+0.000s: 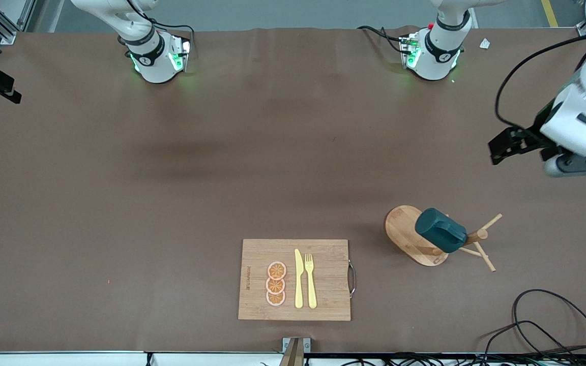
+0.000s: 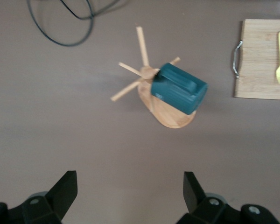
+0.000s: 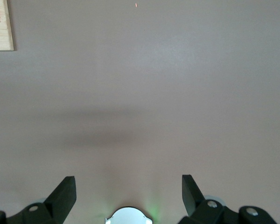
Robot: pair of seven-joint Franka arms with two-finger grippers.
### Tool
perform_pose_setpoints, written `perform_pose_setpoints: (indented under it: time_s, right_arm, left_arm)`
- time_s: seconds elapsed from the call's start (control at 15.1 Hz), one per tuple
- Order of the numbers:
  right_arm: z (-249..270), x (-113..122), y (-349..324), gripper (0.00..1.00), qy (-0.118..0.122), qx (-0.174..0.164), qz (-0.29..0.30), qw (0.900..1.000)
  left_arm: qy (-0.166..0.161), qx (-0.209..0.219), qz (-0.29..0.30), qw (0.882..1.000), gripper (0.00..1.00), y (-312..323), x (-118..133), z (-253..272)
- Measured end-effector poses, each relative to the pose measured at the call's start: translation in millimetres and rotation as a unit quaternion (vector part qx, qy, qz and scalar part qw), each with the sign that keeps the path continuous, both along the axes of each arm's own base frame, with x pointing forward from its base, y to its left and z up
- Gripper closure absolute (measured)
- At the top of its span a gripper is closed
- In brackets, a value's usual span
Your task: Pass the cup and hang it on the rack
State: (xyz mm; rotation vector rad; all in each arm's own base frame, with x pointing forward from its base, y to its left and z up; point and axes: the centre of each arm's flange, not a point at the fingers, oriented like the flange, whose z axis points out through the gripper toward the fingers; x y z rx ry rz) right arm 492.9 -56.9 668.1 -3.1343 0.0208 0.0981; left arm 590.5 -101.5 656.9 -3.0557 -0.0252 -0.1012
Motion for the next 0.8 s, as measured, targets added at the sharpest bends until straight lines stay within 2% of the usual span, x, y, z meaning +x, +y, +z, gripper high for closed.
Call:
perform_pose_setpoints:
  time_s: [0.2,0.47,0.8]
  right_arm:
    - [0,0,0,0.0,0.0,0.0,0.0,1.0]
    - [0,0,0,0.0,0.0,0.0,0.0,1.0]
    - [0,0,0,0.0,0.0,0.0,0.0,1.0]
  left_arm:
    - [-0.004,0.009,0.013,1.0,0.0,21,-25,22]
    - [0.02,-0.017,0.042,0.999,0.0,51,-65,20]
    - [0.044,-0.044,0.045,0.997,0.0,42,-107,8]
